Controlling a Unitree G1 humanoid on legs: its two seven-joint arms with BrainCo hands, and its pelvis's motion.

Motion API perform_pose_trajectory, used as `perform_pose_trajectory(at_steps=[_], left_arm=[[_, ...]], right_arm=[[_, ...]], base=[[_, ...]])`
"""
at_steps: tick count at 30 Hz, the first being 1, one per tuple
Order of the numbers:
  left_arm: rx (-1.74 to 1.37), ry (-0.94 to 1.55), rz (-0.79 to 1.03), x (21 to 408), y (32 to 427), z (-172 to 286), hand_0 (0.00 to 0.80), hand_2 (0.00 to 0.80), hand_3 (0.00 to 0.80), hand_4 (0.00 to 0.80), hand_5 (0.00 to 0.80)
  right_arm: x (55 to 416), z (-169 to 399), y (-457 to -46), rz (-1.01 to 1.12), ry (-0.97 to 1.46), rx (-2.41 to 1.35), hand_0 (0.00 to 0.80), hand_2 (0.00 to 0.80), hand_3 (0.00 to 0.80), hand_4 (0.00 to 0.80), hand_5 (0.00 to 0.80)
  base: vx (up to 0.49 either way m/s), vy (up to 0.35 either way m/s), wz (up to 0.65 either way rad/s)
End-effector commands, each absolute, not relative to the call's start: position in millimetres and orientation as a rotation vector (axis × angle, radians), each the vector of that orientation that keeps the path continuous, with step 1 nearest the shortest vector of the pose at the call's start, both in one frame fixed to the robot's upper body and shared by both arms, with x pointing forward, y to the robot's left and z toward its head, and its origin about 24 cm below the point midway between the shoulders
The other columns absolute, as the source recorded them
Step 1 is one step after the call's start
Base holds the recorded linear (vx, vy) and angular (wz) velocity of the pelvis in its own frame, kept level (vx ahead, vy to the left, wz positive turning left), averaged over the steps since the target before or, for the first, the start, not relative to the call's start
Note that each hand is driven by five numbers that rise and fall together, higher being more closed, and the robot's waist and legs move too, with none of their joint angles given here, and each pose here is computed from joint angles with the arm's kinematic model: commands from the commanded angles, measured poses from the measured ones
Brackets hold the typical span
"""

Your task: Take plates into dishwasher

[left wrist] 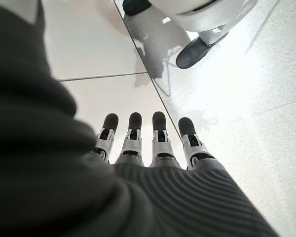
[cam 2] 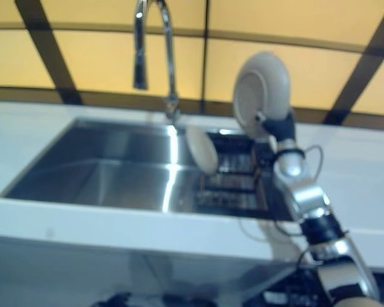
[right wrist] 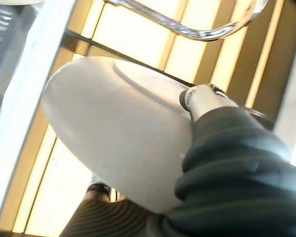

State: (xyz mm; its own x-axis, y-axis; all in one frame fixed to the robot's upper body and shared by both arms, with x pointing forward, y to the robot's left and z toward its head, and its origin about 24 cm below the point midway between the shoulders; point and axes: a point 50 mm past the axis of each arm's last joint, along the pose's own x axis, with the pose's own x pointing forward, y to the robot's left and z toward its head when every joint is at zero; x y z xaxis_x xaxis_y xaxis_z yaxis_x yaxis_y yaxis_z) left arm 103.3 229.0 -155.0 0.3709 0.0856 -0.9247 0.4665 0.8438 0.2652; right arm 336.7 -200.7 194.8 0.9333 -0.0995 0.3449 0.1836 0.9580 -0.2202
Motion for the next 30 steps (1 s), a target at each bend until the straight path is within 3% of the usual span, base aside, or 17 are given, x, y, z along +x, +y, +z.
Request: perform_pose_trajectory(at_steps=[1, 30], left_arm=[[0.555, 1.165, -0.239, 111.4, 229.4, -154.5, 0.000, 0.000, 0.000, 0.000, 0.000], [0.457, 1.215, -0.141, 88.6, 229.8, -161.1, 0.000, 0.000, 0.000, 0.000, 0.000]], right_arm=[[324.5, 252.5, -211.3, -0.194, -0.605, -0.277, 0.800, 0.800, 0.800, 0.800, 0.800], [279.2, 259.1, -221.7, -0.143, -0.771, -0.165, 0.800, 0.800, 0.800, 0.800, 0.800]], base=[[-0.040, -0.030, -0.01], [-0.017, -0.009, -0.02]])
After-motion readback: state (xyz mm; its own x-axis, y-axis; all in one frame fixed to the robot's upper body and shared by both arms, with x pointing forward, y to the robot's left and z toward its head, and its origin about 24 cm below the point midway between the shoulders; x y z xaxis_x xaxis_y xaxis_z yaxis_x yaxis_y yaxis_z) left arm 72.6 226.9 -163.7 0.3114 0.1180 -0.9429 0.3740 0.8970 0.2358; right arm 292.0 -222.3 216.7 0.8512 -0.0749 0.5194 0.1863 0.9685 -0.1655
